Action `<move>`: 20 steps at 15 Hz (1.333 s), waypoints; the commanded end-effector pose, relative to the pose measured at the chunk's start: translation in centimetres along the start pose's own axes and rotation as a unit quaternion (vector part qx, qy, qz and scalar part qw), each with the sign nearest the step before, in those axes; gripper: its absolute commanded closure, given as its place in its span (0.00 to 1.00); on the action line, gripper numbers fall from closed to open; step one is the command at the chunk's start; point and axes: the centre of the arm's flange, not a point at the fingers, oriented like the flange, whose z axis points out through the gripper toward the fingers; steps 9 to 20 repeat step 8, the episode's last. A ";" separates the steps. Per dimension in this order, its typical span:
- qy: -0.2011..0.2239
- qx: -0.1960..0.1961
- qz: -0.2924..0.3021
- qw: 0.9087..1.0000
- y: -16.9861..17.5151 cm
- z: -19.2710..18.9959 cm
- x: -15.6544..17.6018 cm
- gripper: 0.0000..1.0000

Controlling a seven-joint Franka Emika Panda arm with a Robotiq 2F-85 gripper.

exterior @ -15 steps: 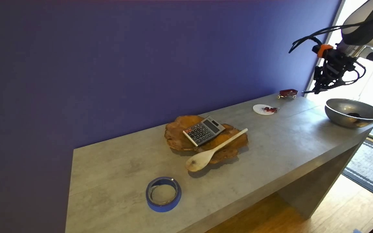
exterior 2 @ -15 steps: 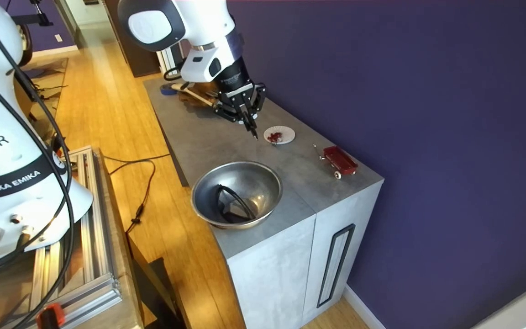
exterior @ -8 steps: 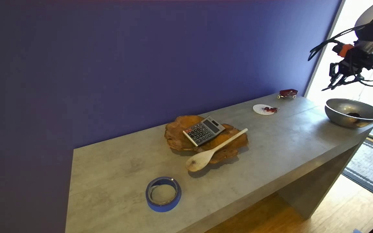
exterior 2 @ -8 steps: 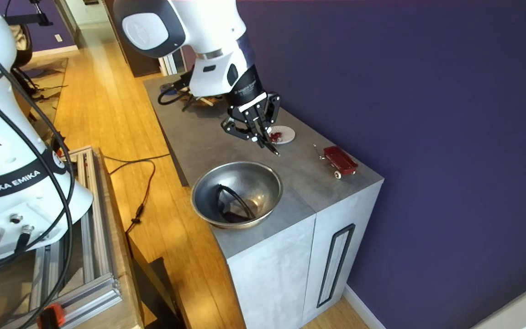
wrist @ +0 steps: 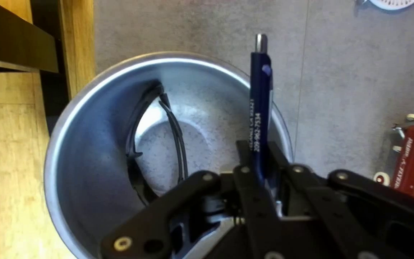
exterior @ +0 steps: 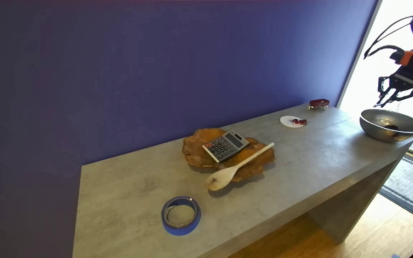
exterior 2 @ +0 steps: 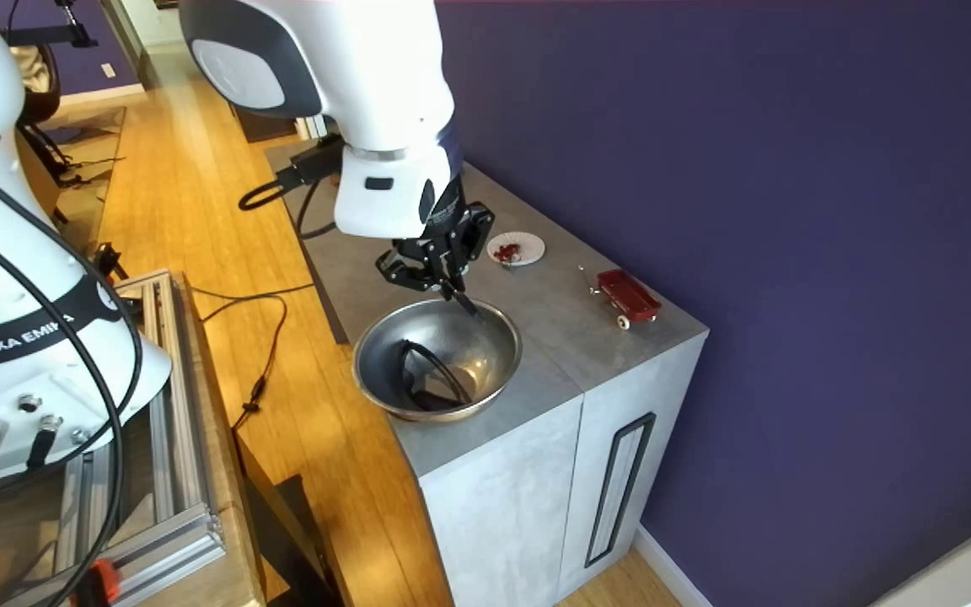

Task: Put the pen in the silver dish

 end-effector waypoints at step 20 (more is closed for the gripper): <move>-0.013 0.013 0.080 0.997 -0.2 0.7 -1.4 0.31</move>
